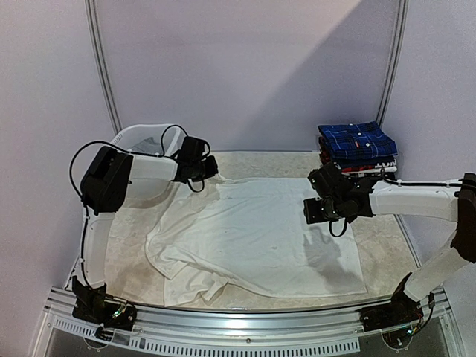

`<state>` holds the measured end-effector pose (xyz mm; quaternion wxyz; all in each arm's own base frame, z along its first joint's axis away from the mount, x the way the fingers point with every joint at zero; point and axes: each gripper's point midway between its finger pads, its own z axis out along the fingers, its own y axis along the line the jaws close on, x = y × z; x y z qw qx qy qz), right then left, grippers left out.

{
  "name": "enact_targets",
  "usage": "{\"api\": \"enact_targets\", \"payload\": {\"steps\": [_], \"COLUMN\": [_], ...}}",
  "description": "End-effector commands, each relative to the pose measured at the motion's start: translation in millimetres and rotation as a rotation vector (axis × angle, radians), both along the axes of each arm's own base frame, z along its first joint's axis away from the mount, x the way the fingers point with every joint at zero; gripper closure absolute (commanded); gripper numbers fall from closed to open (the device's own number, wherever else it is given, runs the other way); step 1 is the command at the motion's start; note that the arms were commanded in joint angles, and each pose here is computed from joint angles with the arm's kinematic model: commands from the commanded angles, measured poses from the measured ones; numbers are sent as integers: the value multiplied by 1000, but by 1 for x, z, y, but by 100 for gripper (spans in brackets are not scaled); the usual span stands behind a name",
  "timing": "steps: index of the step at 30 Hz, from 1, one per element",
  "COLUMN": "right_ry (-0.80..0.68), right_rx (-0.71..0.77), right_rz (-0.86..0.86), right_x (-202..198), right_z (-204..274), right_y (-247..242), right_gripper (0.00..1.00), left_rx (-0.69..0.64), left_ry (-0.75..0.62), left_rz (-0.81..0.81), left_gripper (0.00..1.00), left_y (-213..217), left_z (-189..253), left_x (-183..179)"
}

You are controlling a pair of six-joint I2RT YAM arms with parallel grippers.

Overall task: Fold and stack the mixed laundry pile
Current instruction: Smooth out the flattened T-shirt at the center of the board.

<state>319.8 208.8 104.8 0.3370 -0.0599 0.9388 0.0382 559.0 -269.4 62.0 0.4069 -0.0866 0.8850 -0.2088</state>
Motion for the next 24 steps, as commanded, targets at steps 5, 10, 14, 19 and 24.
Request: {"api": "enact_targets", "payload": {"steps": [5, 10, 14, 19, 24], "right_ry": [15, 20, 22, 14, 5], "right_rx": [-15, -19, -13, -1, 28], "right_rz": [-14, -14, -10, -8, 4], "right_x": [-2, -3, -2, -1, -2], "right_z": [-11, -15, -14, -9, -1], "right_y": [-5, -5, -3, -1, 2], "right_gripper": [48, 48, 48, 48, 48], "left_rx": [65, -14, -50, -62, 51], "left_ry": [-144, -207, -213, -230, -284], "left_rz": [-126, -231, -297, -304, -224], "left_gripper": [100, 95, 53, 31, 1], "left_y": [-29, -58, -75, -70, -37], "left_z": [14, 16, 25, 57, 114], "left_x": [59, 84, 89, 73, 39]}}
